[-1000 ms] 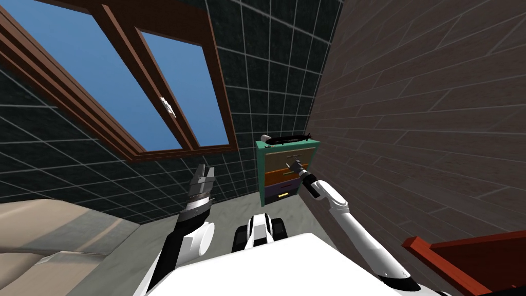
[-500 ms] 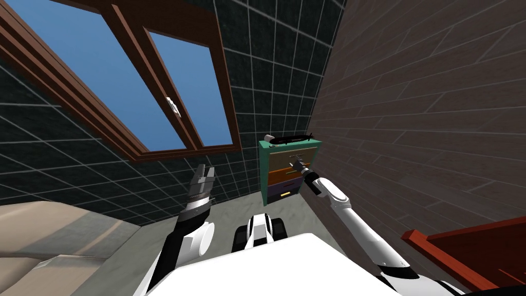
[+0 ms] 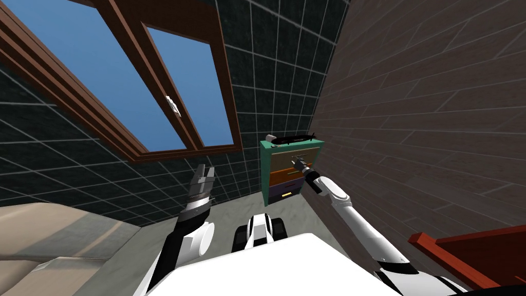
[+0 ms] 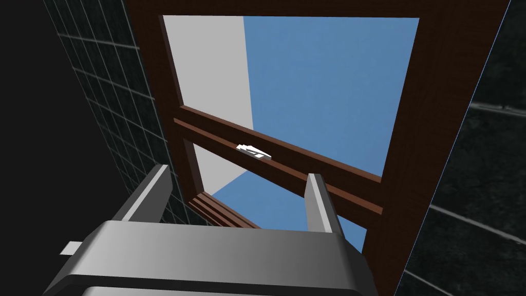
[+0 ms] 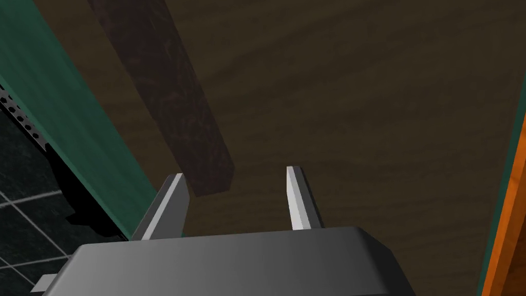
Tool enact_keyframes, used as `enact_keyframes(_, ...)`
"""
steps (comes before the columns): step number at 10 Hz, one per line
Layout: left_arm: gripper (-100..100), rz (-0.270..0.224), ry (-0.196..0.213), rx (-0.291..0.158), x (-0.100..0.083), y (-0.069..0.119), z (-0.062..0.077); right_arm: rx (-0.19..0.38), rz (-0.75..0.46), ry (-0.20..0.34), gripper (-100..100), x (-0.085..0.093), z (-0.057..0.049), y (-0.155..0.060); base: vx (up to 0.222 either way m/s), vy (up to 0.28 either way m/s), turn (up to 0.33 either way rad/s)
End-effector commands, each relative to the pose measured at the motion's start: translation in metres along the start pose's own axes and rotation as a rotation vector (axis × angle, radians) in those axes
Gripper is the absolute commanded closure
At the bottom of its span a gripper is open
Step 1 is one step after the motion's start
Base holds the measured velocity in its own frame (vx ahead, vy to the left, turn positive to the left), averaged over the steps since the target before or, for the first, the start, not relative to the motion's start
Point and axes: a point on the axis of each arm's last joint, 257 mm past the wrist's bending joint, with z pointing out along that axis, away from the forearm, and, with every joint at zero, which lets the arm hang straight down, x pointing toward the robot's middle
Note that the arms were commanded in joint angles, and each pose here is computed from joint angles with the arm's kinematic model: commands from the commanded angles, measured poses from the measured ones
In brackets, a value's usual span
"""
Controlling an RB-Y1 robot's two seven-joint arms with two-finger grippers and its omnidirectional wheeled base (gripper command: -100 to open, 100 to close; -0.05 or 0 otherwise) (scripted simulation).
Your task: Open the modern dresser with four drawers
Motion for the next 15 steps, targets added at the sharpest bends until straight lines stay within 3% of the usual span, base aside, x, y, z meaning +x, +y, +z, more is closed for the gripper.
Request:
enact_keyframes(1,0,0.000,0.000,0.000,0.000,0.000,0.000,-0.001,0.001,-0.013,100,-0.003,-0.001,-0.003,-0.188,-0.012,-0.054)
enact_keyframes(4,0,0.000,0.000,0.000,0.000,0.000,0.000,-0.001,0.000,-0.021,100,-0.005,-0.002,-0.005,-0.162,-0.029,-0.040)
enact_keyframes(5,0,0.000,0.000,0.000,0.000,0.000,0.000,-0.006,-0.009,-0.012,-100,0.002,-0.002,-0.008,0.061,0.046,0.033)
enact_keyframes(10,0,0.000,0.000,0.000,0.000,0.000,0.000,-0.012,-0.023,0.001,-100,0.013,-0.002,-0.012,0.143,0.047,0.021)
enact_keyframes(11,0,0.000,0.000,0.000,0.000,0.000,0.000,-0.012,-0.026,0.005,-100,0.021,0.000,-0.022,0.106,0.052,0.036)
enact_keyframes(12,0,0.000,0.000,0.000,0.000,0.000,0.000,-0.013,-0.028,0.002,-100,0.017,-0.002,-0.019,0.066,0.031,0.008)
enact_keyframes(13,0,0.000,0.000,0.000,0.000,0.000,0.000,-0.012,-0.024,0.002,100,0.014,-0.002,-0.013,-0.043,0.000,-0.025)
enact_keyframes(15,0,0.000,0.000,0.000,0.000,0.000,0.000,-0.011,-0.027,-0.006,100,0.015,-0.002,-0.021,-0.067,-0.007,-0.036)
